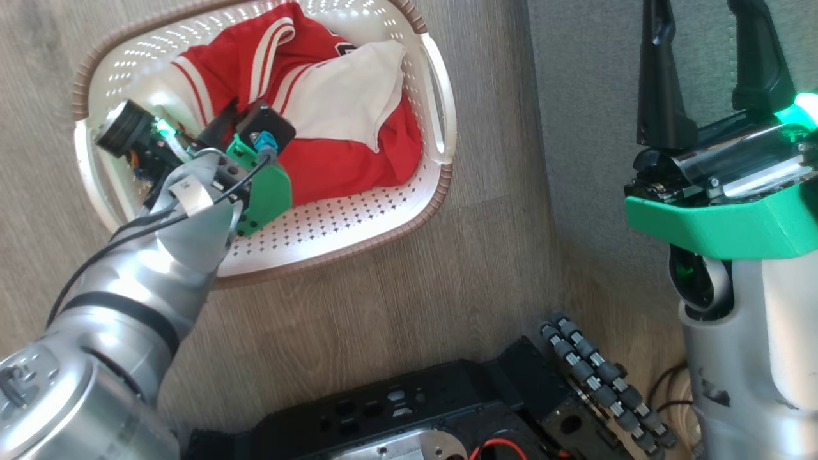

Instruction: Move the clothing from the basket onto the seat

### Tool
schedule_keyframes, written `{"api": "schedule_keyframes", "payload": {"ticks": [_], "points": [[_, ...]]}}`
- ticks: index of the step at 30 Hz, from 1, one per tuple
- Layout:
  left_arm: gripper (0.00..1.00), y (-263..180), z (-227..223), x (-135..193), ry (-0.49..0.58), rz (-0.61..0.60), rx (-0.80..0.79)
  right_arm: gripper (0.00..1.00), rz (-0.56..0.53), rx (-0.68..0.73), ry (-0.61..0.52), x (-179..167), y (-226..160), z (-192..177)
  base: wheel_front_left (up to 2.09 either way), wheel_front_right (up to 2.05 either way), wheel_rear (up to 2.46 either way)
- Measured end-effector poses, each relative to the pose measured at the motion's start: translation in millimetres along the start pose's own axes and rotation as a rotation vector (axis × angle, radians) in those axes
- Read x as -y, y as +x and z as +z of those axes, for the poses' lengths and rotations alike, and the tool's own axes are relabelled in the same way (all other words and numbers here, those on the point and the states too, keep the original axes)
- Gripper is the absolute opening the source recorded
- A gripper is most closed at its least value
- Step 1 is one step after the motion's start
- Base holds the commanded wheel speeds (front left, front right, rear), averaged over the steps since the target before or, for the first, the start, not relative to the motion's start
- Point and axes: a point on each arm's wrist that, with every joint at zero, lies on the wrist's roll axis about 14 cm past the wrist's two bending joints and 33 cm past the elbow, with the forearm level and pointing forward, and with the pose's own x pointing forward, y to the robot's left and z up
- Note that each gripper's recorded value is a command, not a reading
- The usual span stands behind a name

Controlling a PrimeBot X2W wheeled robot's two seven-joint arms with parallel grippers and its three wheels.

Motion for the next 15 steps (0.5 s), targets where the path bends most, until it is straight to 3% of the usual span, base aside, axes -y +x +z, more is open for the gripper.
{"api": "schedule_keyframes", "payload": {"ticks": [15], "points": [[0.00, -57, 72, -15, -0.098, 0.014, 0.219, 1.00, 0.024, 0.074, -0.014, -13, -4, 46, 0.00, 0.00, 0.00]]}}
